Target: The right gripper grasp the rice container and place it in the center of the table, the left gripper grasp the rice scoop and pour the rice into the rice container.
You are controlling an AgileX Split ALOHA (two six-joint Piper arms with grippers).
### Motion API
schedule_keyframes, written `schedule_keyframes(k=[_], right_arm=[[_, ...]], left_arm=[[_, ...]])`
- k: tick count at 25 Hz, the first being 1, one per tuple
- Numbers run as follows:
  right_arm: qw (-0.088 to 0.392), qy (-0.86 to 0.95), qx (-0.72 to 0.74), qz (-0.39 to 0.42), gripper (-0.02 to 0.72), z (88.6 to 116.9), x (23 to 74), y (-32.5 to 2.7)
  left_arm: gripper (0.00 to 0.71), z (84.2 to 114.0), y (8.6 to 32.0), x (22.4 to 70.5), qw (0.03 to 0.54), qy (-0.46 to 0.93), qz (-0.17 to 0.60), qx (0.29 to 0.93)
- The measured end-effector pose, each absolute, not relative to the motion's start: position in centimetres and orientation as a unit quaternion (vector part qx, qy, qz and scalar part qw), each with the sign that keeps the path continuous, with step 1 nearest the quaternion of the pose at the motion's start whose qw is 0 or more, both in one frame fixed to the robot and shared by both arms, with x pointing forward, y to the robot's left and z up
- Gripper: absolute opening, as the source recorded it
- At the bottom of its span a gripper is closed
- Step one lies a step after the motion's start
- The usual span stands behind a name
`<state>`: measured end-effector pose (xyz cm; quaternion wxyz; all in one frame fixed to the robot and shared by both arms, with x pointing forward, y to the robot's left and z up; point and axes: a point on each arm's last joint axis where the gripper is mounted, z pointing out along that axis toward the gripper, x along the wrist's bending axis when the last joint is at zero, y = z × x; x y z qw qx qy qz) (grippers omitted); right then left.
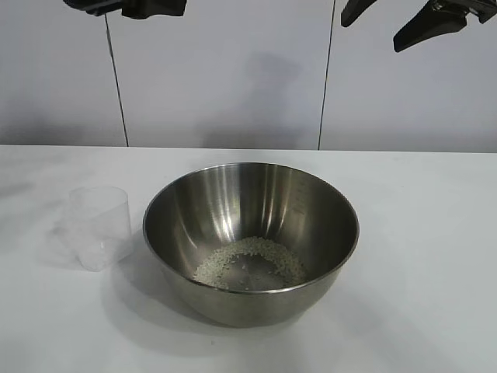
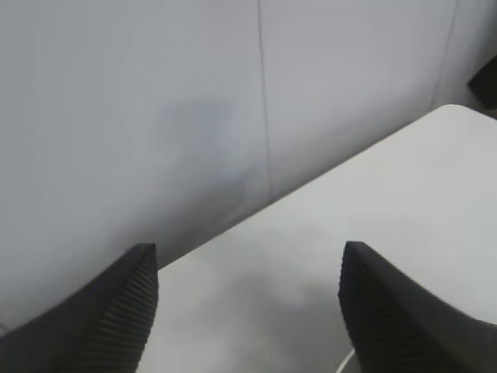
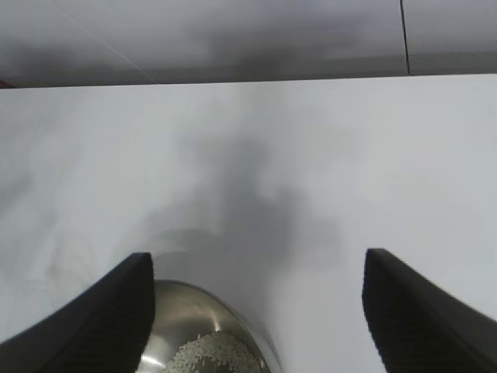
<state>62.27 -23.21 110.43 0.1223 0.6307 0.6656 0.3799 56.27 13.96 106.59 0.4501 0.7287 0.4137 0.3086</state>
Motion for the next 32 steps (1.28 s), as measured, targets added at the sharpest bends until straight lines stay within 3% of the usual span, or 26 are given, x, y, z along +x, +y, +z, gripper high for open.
schedule_keyframes(k=[6,13,20,28,32], right_arm=[[0.134,0.659,0.630,0.389,0.517,110.6,62.5,-23.3],[0.135,0.657,0.630,0.391,0.517,110.6,62.5,-23.3],[0.136,0.646,0.634,0.403,0.517,110.8,62.7,-23.2],[0.045,0.687,0.642,0.338,0.517,109.7,60.9,-22.7],[0.025,0.697,0.641,0.321,0.517,109.4,60.5,-22.6]], left_arm=[[0.482,107.0,14.8,55.6,0.336,0.567,0.215,0.721],[0.478,108.5,13.6,54.9,0.357,0.567,0.103,0.735],[0.479,106.4,13.2,55.7,0.335,0.576,0.067,0.742],[0.479,105.5,13.1,55.6,0.310,0.581,0.049,0.751],[0.479,105.4,13.1,55.6,0.307,0.581,0.047,0.752]])
